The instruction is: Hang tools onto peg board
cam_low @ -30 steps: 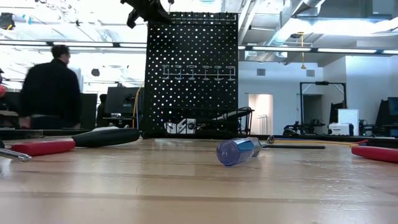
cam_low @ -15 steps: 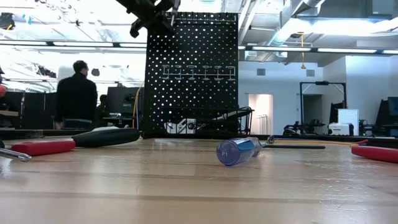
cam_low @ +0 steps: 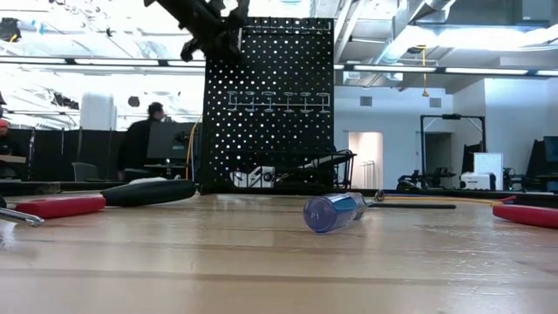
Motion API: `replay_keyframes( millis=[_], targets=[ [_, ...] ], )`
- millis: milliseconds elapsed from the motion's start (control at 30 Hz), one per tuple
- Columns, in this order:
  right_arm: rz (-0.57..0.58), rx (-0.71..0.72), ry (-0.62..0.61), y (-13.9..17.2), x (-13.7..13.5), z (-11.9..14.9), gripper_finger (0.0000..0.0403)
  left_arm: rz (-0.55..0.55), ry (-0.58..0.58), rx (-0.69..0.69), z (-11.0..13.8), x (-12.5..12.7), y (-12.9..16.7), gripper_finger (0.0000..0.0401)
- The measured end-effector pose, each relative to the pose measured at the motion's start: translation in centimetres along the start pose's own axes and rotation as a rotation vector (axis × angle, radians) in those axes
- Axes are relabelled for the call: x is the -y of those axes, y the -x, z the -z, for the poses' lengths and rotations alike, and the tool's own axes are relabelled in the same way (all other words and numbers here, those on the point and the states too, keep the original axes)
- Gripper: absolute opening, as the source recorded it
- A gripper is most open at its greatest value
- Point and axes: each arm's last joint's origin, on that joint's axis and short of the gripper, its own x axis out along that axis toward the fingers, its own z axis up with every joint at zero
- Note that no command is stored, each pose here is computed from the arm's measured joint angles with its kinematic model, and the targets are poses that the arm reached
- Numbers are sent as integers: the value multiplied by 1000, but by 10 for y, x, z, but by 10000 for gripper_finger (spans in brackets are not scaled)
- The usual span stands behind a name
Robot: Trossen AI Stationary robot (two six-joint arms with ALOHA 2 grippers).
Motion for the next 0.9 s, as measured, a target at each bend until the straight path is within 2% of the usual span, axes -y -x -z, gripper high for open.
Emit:
replay_keyframes(
  millis=[133, 333, 567, 733, 900],
  targets=[
    [6, -20, -2, 0, 0, 2, 314, -7, 10, -45, 6, -1, -1, 80],
    [10, -29, 11, 0, 0, 3, 314, -2, -5, -96, 5, -5, 16, 138],
    [9, -87, 51, -1, -4, 11, 314, 46, -29, -132, 2, -5, 53, 156],
    [-17, -296, 156, 1, -21, 39, 314, 138, -60, -206, 11, 8, 84, 157],
    [-25, -520, 181, 3, -27, 88, 314, 242, -160, -377, 38, 33, 108, 157]
  ],
)
